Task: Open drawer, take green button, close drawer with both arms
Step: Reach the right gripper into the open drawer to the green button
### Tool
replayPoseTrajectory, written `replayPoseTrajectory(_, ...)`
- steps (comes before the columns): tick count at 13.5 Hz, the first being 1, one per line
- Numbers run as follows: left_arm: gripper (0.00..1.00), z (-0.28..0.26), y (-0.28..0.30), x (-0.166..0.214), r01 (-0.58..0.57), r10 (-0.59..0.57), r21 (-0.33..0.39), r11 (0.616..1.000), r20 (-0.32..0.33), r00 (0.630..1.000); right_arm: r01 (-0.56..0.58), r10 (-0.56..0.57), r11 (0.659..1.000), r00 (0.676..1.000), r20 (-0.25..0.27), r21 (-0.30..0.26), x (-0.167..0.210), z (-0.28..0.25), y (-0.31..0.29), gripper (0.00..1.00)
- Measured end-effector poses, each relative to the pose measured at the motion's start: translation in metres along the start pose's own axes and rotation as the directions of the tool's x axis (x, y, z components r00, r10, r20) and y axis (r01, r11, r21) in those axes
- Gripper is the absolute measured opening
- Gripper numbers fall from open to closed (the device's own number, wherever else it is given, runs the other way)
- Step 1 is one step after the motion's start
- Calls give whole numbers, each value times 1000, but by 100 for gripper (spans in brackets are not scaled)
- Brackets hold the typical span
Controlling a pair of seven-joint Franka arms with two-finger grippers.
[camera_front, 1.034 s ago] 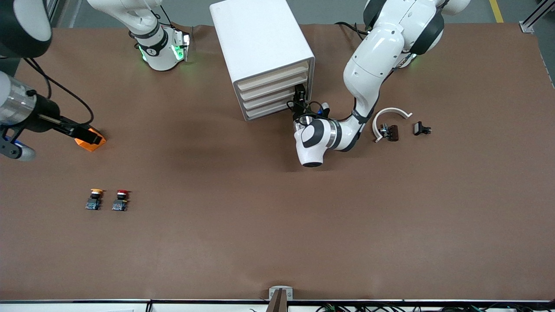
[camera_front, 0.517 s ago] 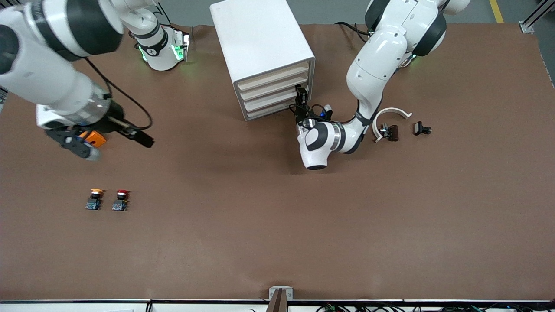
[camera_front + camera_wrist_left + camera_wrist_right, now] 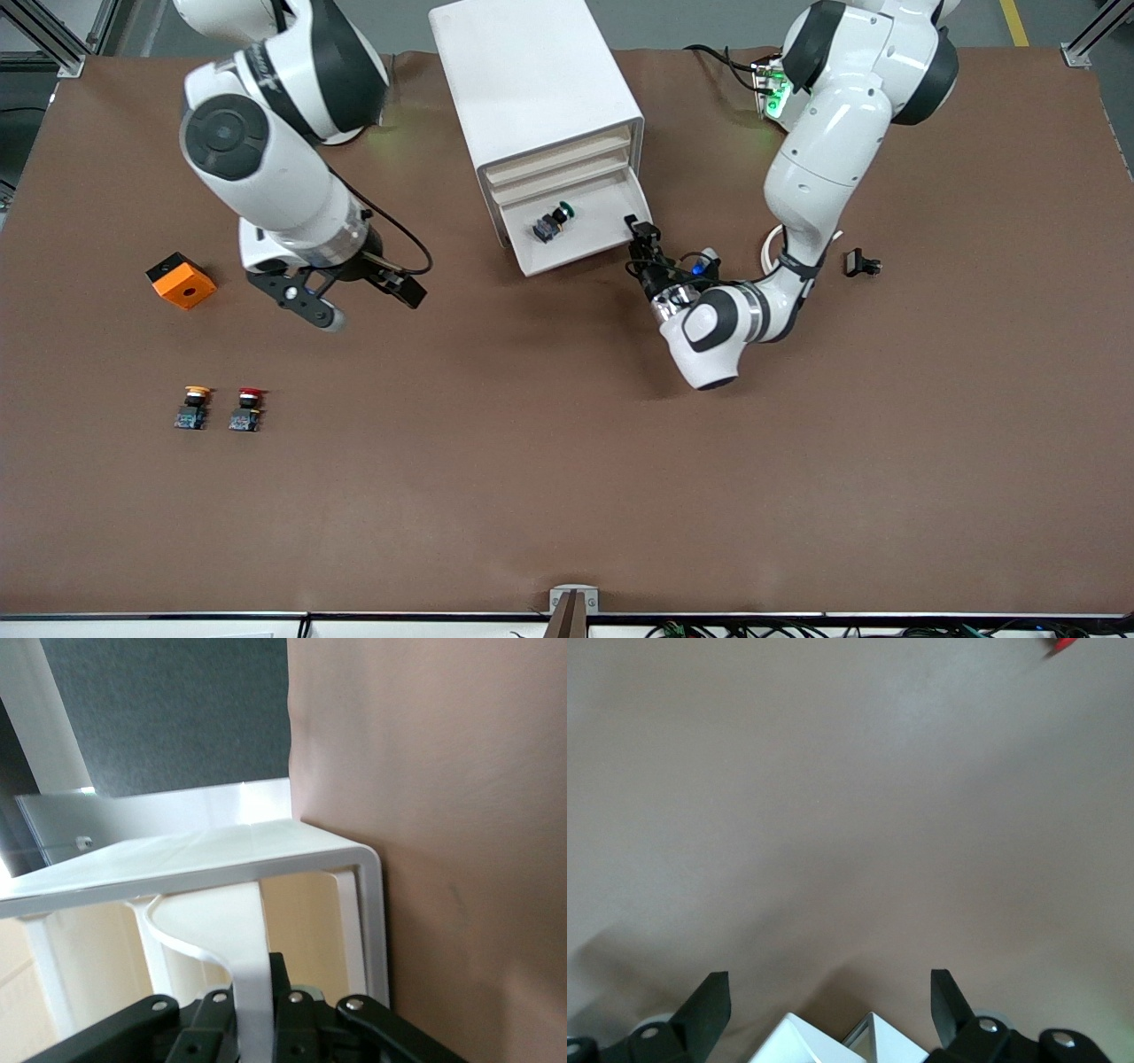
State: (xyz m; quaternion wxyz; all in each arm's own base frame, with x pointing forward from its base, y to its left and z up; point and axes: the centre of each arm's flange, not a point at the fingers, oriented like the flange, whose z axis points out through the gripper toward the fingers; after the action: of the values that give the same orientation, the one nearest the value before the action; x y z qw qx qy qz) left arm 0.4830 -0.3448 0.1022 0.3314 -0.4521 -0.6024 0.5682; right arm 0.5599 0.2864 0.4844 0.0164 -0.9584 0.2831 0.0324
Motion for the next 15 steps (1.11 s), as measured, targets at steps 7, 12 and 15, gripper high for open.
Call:
replayPoseTrajectory(7, 31, -25, 4, 5, -48, 52, -65, 997, 63, 997, -96, 96, 995, 995, -8, -21, -69, 72, -62, 100)
replayPoseTrajectory(12, 89, -60, -2, 13, -246, 258, -130, 961, 91, 962, -143, 142, 988, 990, -18, -52, -122, 129, -93, 100)
replayPoseTrajectory(15, 100, -90, -28, 10, -434, 454, -195, 880, 72, 888, -162, 160, 984, 986, -35, -70, -142, 140, -98, 100)
